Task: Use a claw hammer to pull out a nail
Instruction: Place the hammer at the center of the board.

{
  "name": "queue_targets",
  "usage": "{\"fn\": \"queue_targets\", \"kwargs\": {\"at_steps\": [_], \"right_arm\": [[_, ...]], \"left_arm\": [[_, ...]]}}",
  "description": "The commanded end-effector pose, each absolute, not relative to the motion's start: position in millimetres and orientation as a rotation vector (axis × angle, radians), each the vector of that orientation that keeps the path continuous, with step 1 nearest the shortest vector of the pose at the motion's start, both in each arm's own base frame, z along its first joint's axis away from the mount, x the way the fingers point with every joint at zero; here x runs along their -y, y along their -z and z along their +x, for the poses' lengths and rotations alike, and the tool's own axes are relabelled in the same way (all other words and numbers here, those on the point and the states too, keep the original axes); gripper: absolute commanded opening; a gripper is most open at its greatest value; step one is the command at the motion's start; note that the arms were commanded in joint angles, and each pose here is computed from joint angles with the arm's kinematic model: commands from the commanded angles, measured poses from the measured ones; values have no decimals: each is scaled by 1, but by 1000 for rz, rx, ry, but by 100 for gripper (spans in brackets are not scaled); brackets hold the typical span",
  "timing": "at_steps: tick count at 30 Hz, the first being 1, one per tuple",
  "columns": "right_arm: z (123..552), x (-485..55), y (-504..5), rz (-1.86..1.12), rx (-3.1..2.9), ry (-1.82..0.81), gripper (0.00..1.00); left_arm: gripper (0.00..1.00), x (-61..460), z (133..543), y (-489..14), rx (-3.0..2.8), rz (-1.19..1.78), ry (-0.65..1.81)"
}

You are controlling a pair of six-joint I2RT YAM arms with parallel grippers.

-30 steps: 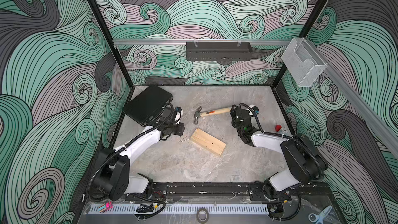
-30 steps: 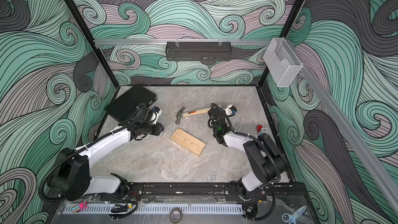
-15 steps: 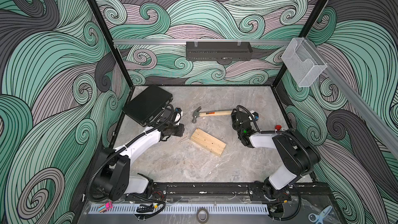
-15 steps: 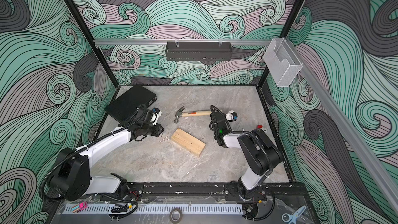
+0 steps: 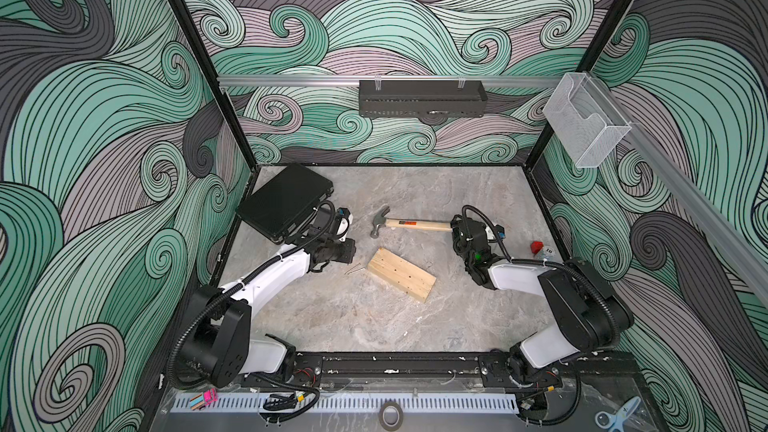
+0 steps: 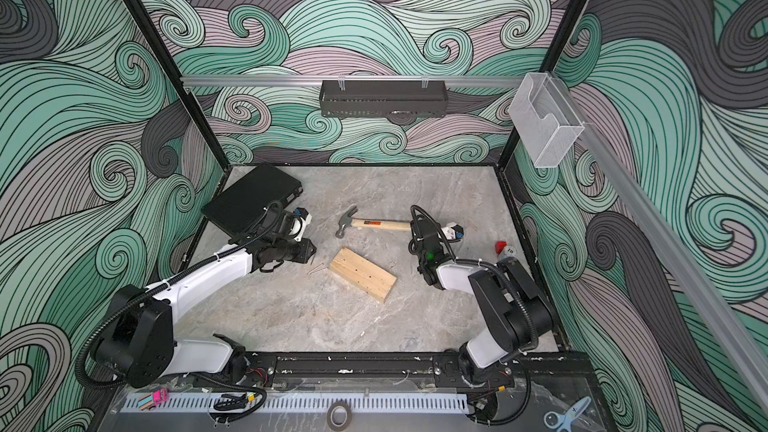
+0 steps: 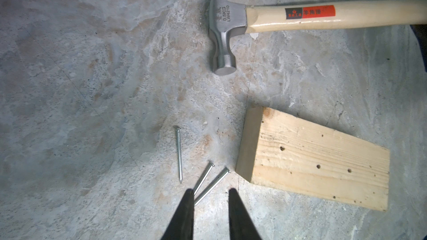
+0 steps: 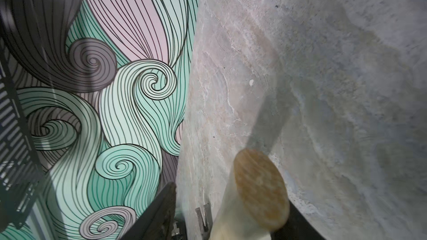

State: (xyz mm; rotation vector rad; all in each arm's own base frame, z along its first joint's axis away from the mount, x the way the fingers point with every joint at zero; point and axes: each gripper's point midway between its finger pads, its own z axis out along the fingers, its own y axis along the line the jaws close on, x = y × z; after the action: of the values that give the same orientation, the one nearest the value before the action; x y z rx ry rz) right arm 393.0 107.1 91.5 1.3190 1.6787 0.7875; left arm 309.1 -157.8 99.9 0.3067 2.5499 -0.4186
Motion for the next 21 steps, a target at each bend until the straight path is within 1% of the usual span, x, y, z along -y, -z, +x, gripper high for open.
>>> {"fn": "queue_targets", "kwargs": {"at_steps": [1,8,12,17,18,20,21], "right_arm": [[383,-93,-85,1383,-1725,-675,66],[359,-77,-77,1444,-1792,-519,75],[355,-75,-85,1395,-1832,-477,79],[365,-77,-135,1078,-1946,-353,84],[367,-76,-146,1014,-1960,-323,86],[368,-77,-167,856,-1993,-266,97],[367,-77,-177,777,-2001,-240,100]], "left_arm": [[26,154,309,-101,-2552,286,414],[26,153,308,-99,-2556,272,407],[26,151,310,-100,-2554,267,396],[28,137,316,-110,-2523,236,303],[29,133,317,-112,-2514,227,286],[31,123,321,-120,-2490,195,246],[32,117,323,-124,-2476,175,233]]}}
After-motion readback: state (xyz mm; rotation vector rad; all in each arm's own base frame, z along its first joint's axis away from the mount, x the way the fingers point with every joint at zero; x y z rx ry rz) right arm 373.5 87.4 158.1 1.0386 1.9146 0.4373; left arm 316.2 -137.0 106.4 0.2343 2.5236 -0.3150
